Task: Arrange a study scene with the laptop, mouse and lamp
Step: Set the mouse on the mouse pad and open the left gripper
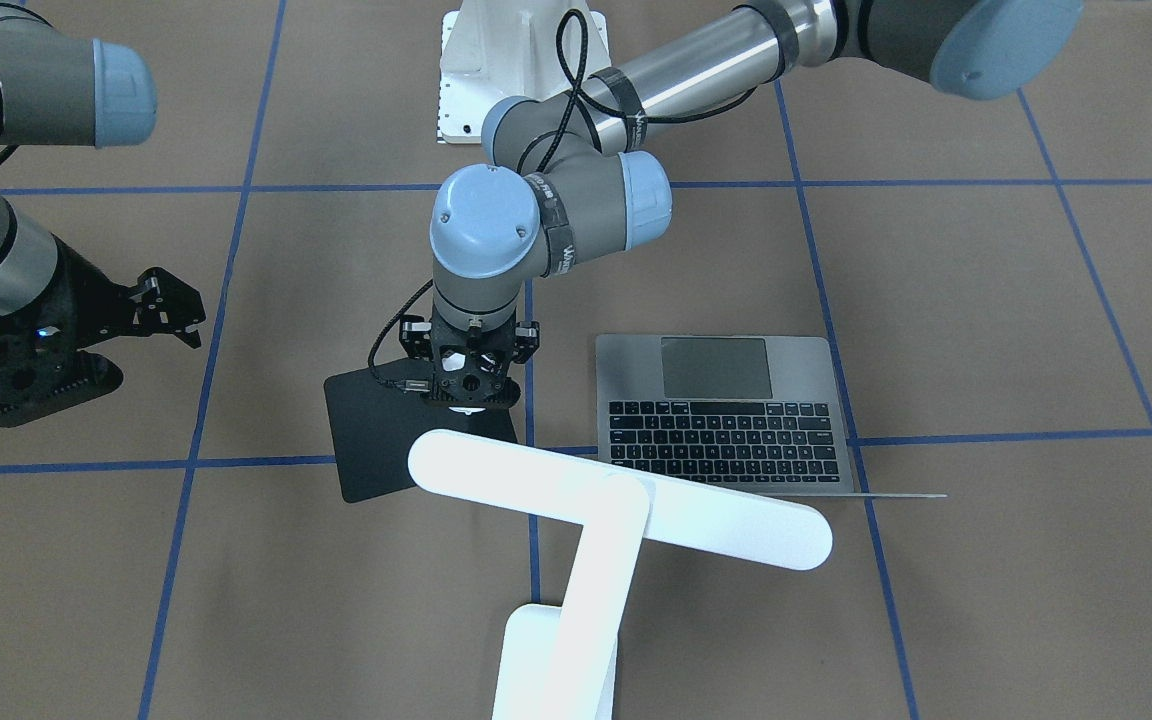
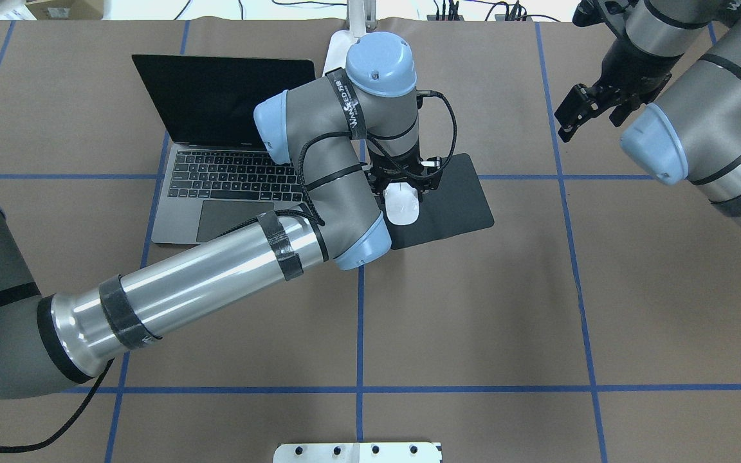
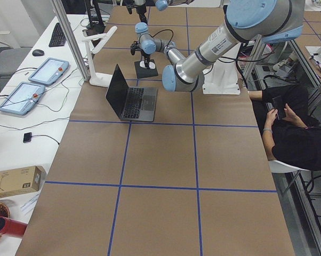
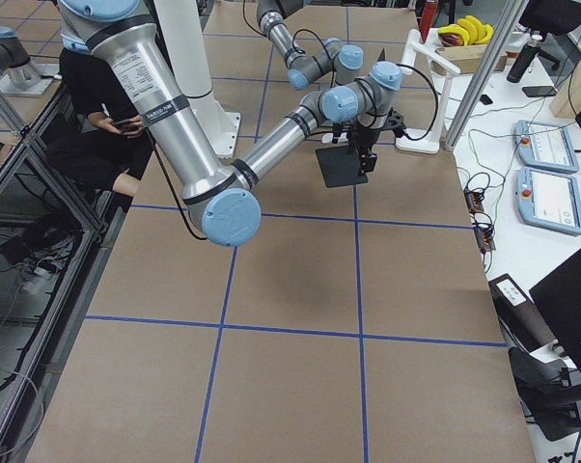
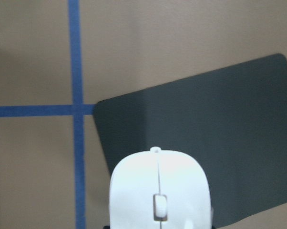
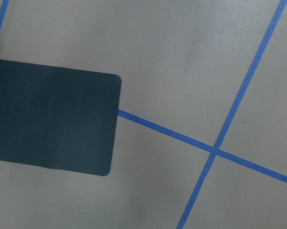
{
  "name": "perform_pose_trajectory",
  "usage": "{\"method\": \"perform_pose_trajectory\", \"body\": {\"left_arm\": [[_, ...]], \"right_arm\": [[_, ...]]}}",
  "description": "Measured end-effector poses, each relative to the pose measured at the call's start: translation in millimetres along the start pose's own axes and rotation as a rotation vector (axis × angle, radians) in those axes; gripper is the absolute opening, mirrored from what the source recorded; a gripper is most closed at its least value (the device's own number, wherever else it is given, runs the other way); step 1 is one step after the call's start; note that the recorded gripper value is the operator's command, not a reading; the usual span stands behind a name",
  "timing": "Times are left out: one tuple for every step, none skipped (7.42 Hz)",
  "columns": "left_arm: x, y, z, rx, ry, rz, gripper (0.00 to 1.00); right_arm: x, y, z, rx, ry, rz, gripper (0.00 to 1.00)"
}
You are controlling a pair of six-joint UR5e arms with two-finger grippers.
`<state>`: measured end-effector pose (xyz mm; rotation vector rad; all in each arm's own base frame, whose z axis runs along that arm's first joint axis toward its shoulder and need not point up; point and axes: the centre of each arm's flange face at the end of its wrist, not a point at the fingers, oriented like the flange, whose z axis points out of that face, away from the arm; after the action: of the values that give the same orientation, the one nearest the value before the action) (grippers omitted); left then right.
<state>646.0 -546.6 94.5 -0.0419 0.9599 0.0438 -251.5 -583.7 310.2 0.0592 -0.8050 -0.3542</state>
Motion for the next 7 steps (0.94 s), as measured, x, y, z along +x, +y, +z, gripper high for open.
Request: {"method": "perform_pose_trajectory", "body": {"left_arm": [[4.2, -0.8, 0.6, 0.008, 0.007, 0.002, 0.72], [6.2, -1.5, 0.7, 0.021, 0.01, 0.006, 0.93], [7.1, -2.0, 0.1, 0.031, 0.01, 0.012, 0.99], [7.7, -2.2, -1.1, 0.039, 0.012, 0.025, 0.99], [8.4, -1.6, -3.5, 0.043, 0.013, 0.037, 1.0], [4.9, -1.1, -10.4, 0.047, 0.012, 0.04, 1.0], [-8.4, -0.7, -27.2, 0.048, -0.012, 0.031, 1.0]], "right_arm": [[7.3, 1.4, -1.9, 0.003, 0.0, -0.011, 1.0], [10.8, 0.6, -10.6, 0.026, 0.003, -0.022, 1.0], [20.1, 0.3, -23.1, 0.069, 0.008, -0.034, 1.0], [42.8, 3.3, -36.2, 0.121, 0.014, -0.037, 1.0], [67.2, 7.7, -47.7, 0.162, 0.02, -0.025, 1.0], [89.7, 12.3, -57.7, 0.186, 0.027, 0.0, 1.0], [111.1, 19.3, -62.9, 0.195, 0.035, 0.031, 1.0]]}}
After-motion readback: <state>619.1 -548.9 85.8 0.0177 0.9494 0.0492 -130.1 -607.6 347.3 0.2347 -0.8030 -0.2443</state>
